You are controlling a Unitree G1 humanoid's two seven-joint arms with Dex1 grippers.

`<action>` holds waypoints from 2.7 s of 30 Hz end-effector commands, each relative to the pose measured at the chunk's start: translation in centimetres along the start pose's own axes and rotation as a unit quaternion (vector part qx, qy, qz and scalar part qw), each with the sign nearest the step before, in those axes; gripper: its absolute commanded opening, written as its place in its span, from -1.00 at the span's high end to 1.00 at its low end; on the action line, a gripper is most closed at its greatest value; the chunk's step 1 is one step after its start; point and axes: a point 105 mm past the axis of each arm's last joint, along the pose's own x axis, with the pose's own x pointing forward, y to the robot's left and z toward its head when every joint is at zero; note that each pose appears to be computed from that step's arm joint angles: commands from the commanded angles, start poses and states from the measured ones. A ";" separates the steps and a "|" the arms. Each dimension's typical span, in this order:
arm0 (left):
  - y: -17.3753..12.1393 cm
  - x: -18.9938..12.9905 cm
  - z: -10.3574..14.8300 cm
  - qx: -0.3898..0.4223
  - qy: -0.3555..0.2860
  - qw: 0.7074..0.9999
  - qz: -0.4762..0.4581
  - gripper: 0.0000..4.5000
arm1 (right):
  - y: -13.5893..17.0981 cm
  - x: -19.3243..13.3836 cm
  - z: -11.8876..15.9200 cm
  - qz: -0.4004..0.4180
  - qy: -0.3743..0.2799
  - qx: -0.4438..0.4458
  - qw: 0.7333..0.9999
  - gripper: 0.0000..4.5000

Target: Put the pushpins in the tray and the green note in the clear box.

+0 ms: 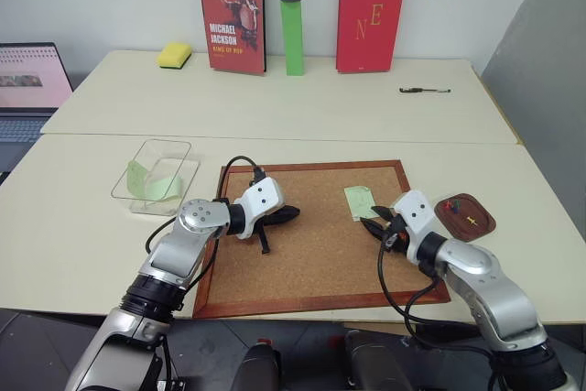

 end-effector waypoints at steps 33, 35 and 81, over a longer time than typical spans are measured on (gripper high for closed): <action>-0.8 -0.4 -2.8 -0.019 0.054 0.998 -0.007 1.00 | 0.4 0.6 0.2 0.021 -0.009 -0.014 1.000 0.89; -0.8 -0.4 -2.8 -0.020 0.054 0.998 -0.007 1.00 | 0.4 0.6 0.2 0.022 -0.009 -0.014 1.000 0.99; 7.4 -2.1 9.4 0.055 -0.158 0.981 0.100 0.01 | -1.0 -0.3 10.6 0.014 -0.123 -0.130 0.984 1.00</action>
